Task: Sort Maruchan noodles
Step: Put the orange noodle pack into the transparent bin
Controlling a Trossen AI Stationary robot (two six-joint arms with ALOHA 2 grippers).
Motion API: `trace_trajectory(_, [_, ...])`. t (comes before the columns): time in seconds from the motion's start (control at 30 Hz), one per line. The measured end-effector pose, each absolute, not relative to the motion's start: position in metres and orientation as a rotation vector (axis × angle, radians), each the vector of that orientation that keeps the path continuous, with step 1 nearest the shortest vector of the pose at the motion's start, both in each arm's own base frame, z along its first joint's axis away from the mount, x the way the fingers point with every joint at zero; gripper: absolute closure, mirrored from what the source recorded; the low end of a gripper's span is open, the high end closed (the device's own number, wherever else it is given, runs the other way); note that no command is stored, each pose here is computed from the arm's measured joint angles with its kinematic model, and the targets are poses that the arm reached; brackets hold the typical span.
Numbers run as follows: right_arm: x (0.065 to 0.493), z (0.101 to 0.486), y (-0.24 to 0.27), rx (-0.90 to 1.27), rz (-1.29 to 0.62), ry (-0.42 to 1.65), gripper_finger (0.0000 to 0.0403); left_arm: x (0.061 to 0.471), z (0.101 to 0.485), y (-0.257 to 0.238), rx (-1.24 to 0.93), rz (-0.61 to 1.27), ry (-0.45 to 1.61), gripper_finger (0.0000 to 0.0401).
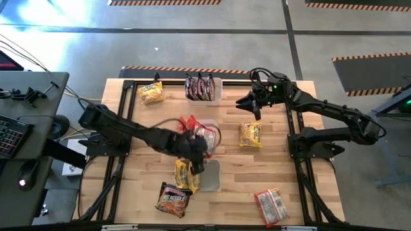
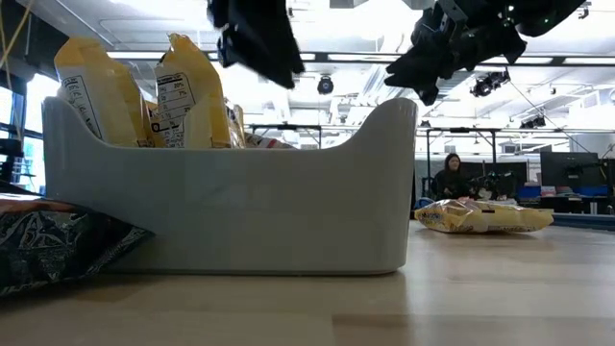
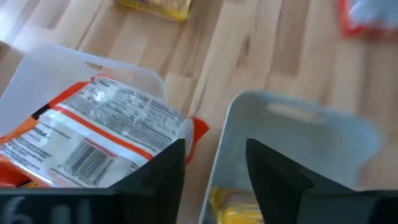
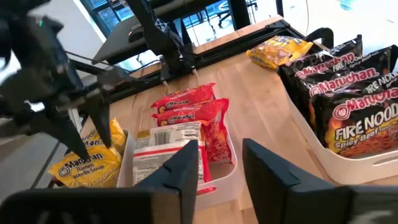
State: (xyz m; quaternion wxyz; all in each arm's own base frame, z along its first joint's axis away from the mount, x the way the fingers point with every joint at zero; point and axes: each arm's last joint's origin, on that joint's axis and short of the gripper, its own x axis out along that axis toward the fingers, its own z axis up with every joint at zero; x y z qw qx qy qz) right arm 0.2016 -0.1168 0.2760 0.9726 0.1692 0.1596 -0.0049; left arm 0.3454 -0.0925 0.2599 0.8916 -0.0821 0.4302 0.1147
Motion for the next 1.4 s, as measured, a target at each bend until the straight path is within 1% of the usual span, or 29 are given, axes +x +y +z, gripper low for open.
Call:
trace_trajectory(0.13, [0.202,0.276,-0.117,0.341,-0.023,0.325,0.0279,0.353,0.238,-0.099,-0.093,0.278,0.933,0.0217])
trace_trajectory(0.27, [0.202,0.276,-0.117,0.339,-0.034,0.326,0.0276,0.356,0.223,-0.099,-0.045,0.313,0.979,0.0203])
trace_trajectory(0.43, [0.202,0.276,-0.118,0.336,-0.039,0.325,0.0276,0.356,0.215,-0.096,0.079,0.346,1.019,0.0199])
trace_trajectory(0.7, [0.202,0.276,-0.118,0.316,-0.043,0.323,0.0277,0.357,0.208,-0.094,0.195,0.248,1.086,0.0202])
trace_trajectory(0.77, [0.202,0.276,-0.118,0.315,-0.051,0.324,0.0277,0.357,0.209,-0.093,0.193,0.246,1.083,0.0212])
trace_trajectory(0.87, [0.202,0.276,-0.118,0.313,-0.062,0.324,0.0277,0.358,0.209,-0.091,0.193,0.254,1.086,0.0245])
trace_trajectory(0.93, [0.202,0.276,-0.118,0.313,-0.062,0.324,0.0277,0.357,0.209,-0.09,0.203,0.26,1.092,0.0278])
trace_trajectory(1.1, [0.202,0.276,-0.118,0.313,-0.062,0.324,0.0277,0.357,0.208,-0.089,0.214,0.213,1.116,0.0381])
trace_trajectory(1.17, [0.202,0.276,-0.118,0.313,-0.062,0.324,0.0277,0.357,0.208,-0.087,0.198,0.204,1.121,0.0393])
trace_trajectory(1.3, [0.202,0.276,-0.118,0.314,-0.063,0.324,0.0277,0.355,0.212,-0.087,0.184,0.199,1.118,0.0397])
trace_trajectory(1.4, [0.202,0.276,-0.118,0.315,-0.063,0.324,0.0277,0.352,0.219,-0.083,0.124,0.232,1.102,0.04])
